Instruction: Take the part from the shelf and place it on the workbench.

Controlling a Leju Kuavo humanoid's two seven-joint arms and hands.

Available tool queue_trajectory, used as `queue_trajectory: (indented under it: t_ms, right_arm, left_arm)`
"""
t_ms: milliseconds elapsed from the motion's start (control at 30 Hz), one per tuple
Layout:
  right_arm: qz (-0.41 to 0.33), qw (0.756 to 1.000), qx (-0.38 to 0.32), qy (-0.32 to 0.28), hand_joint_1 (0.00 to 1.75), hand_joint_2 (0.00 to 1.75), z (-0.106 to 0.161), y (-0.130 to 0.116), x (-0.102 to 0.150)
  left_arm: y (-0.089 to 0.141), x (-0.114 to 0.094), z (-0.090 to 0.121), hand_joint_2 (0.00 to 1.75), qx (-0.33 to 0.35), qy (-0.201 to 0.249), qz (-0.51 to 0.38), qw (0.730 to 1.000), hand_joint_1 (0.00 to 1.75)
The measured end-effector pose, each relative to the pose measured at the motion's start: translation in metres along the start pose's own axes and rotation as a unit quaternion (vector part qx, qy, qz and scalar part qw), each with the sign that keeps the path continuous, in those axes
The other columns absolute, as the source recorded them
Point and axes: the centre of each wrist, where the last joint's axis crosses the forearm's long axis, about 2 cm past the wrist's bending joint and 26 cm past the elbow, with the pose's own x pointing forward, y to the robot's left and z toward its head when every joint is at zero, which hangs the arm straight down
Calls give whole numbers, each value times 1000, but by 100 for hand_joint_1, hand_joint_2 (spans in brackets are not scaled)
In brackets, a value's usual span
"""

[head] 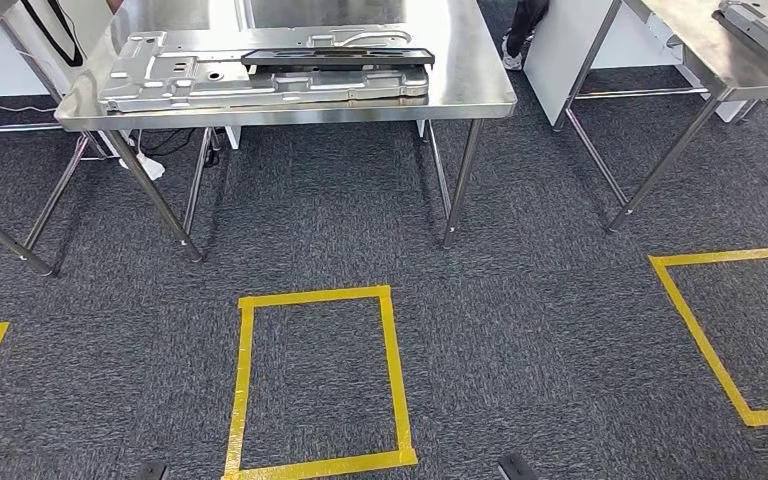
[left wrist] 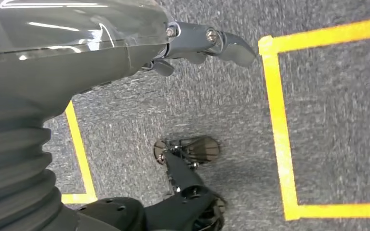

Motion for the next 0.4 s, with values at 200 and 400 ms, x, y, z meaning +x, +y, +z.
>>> queue_trajectory:
  t_ms: [200, 400]
  right_arm:
    - [0, 1000, 0, -9, 0, 175, -1, 0, 6]
    - [0, 1000, 0, -10, 0, 116, -1, 0, 8]
  left_arm:
    - [0, -7, 1, 175, -1, 9, -2, 1000, 0]
    - [0, -8, 1, 0, -1, 12, -3, 1000, 0]
